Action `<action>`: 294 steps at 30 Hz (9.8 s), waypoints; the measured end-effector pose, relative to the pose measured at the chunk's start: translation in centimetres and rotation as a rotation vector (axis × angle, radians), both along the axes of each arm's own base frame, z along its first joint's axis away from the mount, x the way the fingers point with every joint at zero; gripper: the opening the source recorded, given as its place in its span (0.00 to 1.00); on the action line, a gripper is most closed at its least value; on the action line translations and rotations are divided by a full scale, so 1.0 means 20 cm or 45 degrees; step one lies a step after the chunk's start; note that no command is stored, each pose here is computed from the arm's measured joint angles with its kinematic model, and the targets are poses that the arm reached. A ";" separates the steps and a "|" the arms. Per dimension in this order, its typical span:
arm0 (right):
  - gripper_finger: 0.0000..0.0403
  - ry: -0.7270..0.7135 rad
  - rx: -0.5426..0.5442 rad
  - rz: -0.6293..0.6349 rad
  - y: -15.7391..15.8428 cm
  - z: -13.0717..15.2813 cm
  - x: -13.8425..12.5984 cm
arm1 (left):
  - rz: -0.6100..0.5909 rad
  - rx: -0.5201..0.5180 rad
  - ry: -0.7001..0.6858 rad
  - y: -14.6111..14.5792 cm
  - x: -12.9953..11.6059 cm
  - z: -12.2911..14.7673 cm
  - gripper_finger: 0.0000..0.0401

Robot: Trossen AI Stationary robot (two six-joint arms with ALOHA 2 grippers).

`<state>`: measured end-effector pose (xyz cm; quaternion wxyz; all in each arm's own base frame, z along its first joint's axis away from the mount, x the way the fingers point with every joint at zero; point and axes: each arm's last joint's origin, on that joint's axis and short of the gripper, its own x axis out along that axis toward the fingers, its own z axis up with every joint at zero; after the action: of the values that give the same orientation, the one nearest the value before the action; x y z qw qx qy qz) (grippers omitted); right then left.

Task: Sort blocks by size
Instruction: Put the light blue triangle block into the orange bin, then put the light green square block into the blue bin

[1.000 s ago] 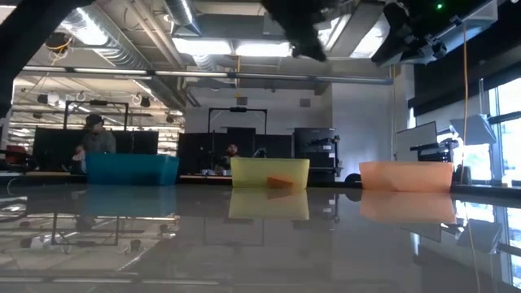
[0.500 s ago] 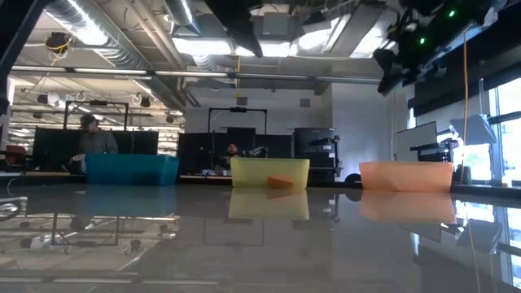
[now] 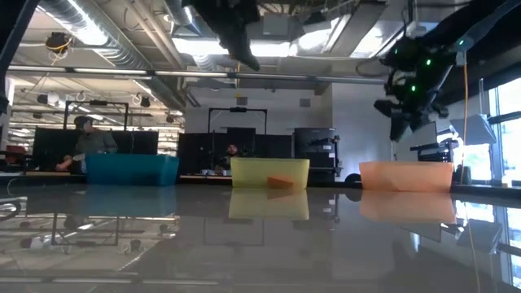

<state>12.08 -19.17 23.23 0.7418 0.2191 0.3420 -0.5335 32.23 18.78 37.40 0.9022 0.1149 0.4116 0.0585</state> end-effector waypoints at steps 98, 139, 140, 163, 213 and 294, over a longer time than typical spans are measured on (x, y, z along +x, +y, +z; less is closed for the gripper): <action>0.01 1.381 1.306 0.581 0.77 -0.53 0.28 | 0.138 -0.080 -0.622 -0.41 -0.49 -0.62 0.22; 0.33 1.167 0.842 0.923 0.66 -0.32 0.65 | 0.135 -0.075 -0.628 -0.41 -0.49 -0.62 0.22; 0.38 1.180 0.824 0.923 0.65 -0.32 0.65 | 0.135 -0.075 -0.628 -0.41 -0.49 -0.62 0.22; 0.32 1.369 0.631 1.310 0.65 -0.49 0.58 | 0.135 -0.074 -0.630 -0.41 -0.49 -0.62 0.22; 0.32 -1.023 -0.134 1.628 0.44 0.18 1.18 | -0.454 0.855 -0.591 -0.71 -0.32 -0.56 0.58; 0.67 -0.608 -0.123 1.326 0.34 0.29 0.91 | 1.254 0.188 -0.008 -0.01 -0.78 -0.89 0.47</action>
<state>30.32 -12.27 29.00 0.9726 0.1021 0.2029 -0.0487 16.54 18.56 19.63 0.7581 -0.0298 0.4091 0.5070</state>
